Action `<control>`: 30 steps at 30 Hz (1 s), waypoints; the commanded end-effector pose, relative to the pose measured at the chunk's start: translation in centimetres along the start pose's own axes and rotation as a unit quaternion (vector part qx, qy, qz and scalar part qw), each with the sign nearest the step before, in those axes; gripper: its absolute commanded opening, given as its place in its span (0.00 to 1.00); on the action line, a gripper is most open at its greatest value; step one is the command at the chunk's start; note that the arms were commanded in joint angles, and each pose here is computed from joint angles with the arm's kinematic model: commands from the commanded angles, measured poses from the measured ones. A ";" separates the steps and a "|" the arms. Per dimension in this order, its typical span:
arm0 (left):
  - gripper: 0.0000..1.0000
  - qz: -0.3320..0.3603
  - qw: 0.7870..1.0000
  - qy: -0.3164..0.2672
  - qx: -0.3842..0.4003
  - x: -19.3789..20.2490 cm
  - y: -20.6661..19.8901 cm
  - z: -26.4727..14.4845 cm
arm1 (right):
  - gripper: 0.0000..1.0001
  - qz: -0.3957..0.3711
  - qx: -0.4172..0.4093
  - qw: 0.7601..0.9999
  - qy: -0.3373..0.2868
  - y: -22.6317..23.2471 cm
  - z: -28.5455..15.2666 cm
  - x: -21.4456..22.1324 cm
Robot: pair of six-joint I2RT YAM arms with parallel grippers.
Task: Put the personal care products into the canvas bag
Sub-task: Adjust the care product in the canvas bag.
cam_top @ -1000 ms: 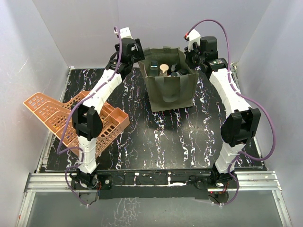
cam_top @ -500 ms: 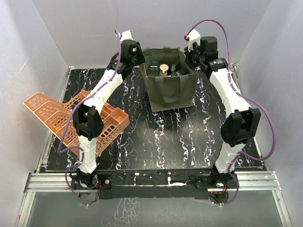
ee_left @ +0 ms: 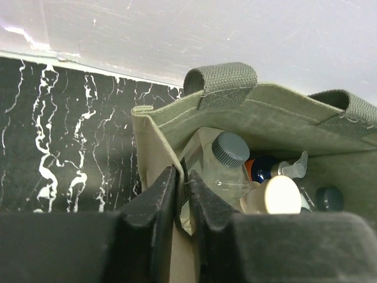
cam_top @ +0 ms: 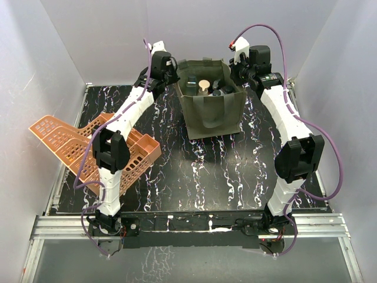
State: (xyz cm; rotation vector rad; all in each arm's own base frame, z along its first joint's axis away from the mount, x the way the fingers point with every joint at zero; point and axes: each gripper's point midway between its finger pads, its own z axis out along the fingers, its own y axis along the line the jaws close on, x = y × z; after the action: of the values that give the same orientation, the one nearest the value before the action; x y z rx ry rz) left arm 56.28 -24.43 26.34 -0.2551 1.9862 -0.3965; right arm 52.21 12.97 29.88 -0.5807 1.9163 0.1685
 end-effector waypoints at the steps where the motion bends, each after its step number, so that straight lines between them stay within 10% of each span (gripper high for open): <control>1: 0.01 0.007 0.998 -0.042 0.053 -3.6 -2.6 -1.6 | 0.11 -0.011 0.012 0.999 -0.052 -0.3 -2.4 -3.9; 5: 0.00 0.025 0.994 -0.064 0.081 -5.0 -3.7 -2.4 | 0.41 -0.031 0.011 0.997 -0.069 -0.6 -2.6 -5.2; 12: 0.00 0.042 0.992 -0.073 0.099 -5.2 -4.1 -2.8 | 0.64 -0.075 -0.012 0.987 -0.141 0.8 -3.0 -11.8; 30: 0.00 0.046 0.981 -0.068 0.178 -4.6 -6.3 -4.7 | 0.63 0.018 -0.162 0.976 -0.147 9.7 5.3 -10.5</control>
State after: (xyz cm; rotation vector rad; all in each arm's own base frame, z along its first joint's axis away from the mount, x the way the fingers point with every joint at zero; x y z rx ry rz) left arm 56.16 -27.44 27.06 -0.0238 1.9040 -0.5432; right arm 54.51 25.10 34.45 -0.7587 1.6664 0.4754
